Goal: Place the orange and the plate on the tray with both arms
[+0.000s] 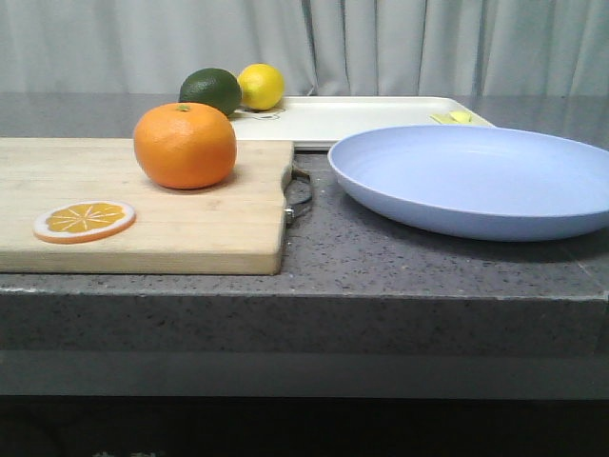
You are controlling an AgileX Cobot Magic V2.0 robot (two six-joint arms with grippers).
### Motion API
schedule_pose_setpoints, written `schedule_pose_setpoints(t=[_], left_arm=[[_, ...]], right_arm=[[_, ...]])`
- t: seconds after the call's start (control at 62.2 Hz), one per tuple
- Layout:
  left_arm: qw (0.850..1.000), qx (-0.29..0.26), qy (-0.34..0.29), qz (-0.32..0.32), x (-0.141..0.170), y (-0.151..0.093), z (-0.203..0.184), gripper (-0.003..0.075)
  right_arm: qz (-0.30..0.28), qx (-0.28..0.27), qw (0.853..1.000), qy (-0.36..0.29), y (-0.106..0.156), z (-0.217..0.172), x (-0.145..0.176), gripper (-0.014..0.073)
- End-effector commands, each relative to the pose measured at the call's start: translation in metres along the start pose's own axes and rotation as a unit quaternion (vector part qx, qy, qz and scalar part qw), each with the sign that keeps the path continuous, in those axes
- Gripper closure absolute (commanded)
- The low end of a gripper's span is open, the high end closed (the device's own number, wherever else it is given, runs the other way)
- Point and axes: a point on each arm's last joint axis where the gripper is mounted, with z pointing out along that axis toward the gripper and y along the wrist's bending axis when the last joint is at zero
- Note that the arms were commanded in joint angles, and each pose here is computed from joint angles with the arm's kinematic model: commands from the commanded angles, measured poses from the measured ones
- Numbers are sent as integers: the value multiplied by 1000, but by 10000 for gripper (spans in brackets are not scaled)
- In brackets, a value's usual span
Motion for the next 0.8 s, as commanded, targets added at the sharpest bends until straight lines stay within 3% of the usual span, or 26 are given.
schedule_pose_setpoints(t=[0.0, 0.145, 0.306, 0.482, 0.659, 0.788], left_arm=[[997, 12, -71, 25, -32, -5, 0, 738], [998, 6, -33, 55, -59, -9, 14, 738], [998, -5, 43, 55, -80, -12, 50, 738], [994, -8, 91, 55, -81, -12, 83, 738], [995, -5, 81, 54, -81, -12, 88, 738], [996, -4, 77, 54, -82, -13, 88, 738]], right_arm=[[0, 2, 998, -62, 0, -6, -36, 654], [0, -1, 999, -39, 0, 6, -75, 654], [3, -4, 1000, 22, 0, 44, -110, 654], [12, -4, 999, 51, 0, 74, -121, 654], [13, -5, 998, 57, 0, 76, -120, 643], [13, -5, 998, 57, 0, 76, -120, 525]])
